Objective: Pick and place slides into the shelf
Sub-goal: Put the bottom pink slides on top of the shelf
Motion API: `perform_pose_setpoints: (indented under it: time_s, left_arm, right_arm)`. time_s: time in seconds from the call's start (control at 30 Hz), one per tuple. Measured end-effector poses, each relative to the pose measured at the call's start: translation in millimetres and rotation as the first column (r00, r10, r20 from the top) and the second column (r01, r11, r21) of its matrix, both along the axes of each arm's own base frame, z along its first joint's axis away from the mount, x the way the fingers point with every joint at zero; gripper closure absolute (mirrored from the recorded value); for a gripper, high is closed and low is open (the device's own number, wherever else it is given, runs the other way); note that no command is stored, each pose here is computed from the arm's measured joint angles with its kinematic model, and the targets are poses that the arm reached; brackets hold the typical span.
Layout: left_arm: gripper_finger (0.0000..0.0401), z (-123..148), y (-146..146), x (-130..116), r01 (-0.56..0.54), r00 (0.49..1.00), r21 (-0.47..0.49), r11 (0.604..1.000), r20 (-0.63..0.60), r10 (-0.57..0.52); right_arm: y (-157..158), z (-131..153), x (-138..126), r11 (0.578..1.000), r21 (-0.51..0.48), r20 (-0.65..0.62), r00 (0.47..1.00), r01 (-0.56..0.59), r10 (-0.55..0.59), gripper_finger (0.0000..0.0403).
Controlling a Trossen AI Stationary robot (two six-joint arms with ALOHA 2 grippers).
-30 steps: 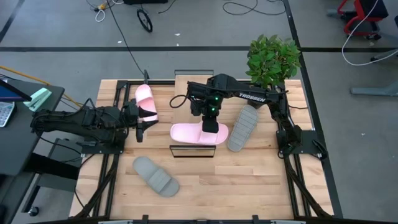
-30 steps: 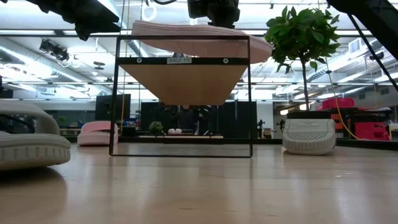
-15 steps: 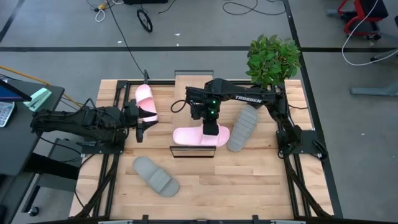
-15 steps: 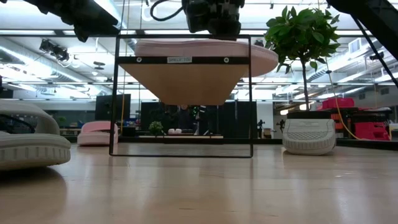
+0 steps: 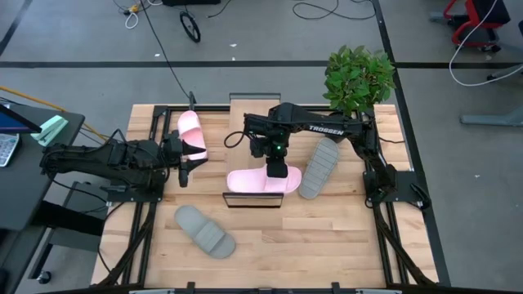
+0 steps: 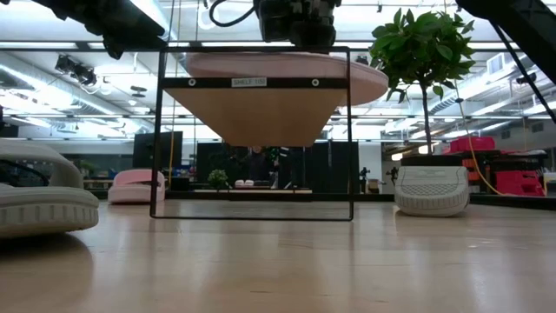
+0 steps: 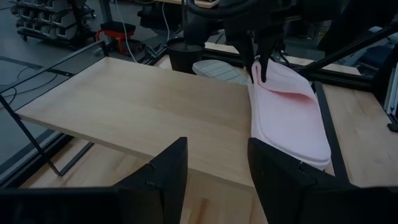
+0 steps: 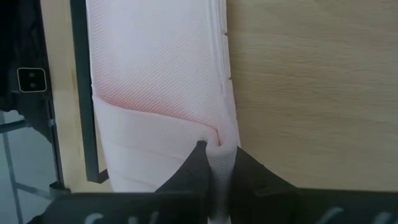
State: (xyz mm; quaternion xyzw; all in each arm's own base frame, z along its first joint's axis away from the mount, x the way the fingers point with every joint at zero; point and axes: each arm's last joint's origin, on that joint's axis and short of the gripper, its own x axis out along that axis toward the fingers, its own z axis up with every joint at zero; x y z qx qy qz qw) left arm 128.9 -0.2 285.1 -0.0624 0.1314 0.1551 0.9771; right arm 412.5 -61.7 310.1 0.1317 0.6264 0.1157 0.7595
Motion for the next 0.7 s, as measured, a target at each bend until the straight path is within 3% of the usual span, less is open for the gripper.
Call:
perform_pose_setpoints:
  time_s: [0.3,0.7]
  left_arm:
    - [0.0229,-0.1,0.0,0.0,0.000,1.000,0.000,1.000,-0.001,0.000]
    - [0.0229,-0.7,0.0,-0.2,0.000,1.000,0.000,1.000,-0.007,0.000]
  right_arm:
    - [0.3,0.2,0.2,1.000,0.014,0.004,1.000,-0.001,0.001,0.0362]
    - [0.0,0.6,2.5,1.000,0.021,0.020,1.000,0.022,-0.023,0.0281]
